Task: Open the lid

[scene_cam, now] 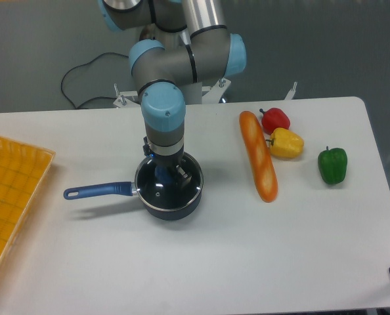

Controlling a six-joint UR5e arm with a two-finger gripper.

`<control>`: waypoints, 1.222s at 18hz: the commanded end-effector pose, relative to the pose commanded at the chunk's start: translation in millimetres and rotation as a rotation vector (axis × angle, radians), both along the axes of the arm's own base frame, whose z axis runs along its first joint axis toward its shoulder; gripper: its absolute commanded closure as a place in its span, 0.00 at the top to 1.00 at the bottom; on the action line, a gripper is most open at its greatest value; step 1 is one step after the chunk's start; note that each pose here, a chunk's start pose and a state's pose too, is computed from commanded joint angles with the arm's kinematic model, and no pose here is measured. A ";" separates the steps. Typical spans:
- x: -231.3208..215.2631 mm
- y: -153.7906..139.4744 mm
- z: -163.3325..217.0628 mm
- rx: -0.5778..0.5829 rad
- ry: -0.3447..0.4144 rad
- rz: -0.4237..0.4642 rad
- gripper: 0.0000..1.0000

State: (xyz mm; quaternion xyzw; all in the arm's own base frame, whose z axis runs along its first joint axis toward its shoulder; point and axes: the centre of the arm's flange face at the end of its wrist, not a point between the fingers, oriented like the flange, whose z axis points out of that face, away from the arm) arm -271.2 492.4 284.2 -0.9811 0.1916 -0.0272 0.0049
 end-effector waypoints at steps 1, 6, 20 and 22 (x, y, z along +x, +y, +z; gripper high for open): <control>0.1 -0.1 -0.1 -0.001 -0.001 0.000 0.60; -1.9 0.9 -0.6 -0.001 -0.001 0.000 0.55; -19.6 2.8 25.7 -0.022 -0.015 0.015 0.53; -28.5 2.2 38.3 -0.045 -0.040 0.023 0.53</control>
